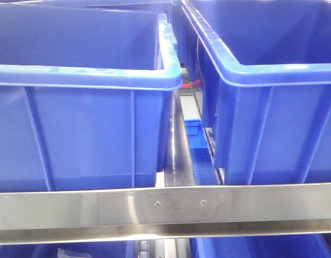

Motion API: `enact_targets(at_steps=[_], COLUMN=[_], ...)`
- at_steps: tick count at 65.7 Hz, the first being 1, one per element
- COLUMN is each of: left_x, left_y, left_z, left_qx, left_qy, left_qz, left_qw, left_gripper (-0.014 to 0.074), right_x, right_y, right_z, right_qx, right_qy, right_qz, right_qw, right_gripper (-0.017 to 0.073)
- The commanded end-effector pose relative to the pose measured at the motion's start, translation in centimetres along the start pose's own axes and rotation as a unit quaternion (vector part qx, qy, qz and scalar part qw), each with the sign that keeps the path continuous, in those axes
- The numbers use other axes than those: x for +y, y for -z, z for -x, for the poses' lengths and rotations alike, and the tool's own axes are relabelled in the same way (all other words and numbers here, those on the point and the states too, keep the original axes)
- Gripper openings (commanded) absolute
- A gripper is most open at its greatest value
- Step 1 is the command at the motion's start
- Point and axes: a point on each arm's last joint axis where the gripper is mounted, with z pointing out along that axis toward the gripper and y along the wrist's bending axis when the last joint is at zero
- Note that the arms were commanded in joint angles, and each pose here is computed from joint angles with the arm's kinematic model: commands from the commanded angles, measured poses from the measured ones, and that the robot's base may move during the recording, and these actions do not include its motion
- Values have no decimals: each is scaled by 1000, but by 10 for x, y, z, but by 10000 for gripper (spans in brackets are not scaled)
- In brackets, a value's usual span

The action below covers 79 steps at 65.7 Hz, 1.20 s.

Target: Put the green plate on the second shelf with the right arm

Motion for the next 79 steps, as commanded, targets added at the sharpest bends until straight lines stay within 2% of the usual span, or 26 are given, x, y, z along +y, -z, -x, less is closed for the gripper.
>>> enact_targets(at_steps=[1,18,25,29,36,48,57,62,68,79], left_x=[0,0,0,0,0,0,0,0,0,0], left_y=[0,0,0,0,0,0,0,0,0,0], left_z=[-7,-7,-7,-7,-7,-7,-7,-7,-7,-7], left_qx=[-22,-22,-22,-22,-22,-22,-22,-22,-22,-22], left_qy=[6,6,6,6,6,6,6,6,6,6], left_qz=[-2,-2,-2,-2,-2,-2,-2,-2,-2,-2], left_qw=[1000,1000,1000,1000,1000,1000,1000,1000,1000,1000], left_gripper=[130,130,130,130,130,130,130,130,130,130], right_x=[-4,-7,-9,-9,-7,-6,-6,-6,-6,-5], right_y=[3,1,2,2,5,9,13,15,17,17], right_z=[-3,-42,-53,-56,-54,-56,-67,-74,-80,-79], right_qx=[-34,18,18,13,3,-2,0,1,6,4], right_qy=[0,-11,-36,-32,-6,-2,16,8,-18,-17], right_qz=[-20,-28,-36,-38,-26,-17,-15,-13,-12,-10], right_qw=[999,999,999,999,1000,1000,1000,1000,1000,1000], right_gripper=[47,47,47,47,47,47,47,47,47,47])
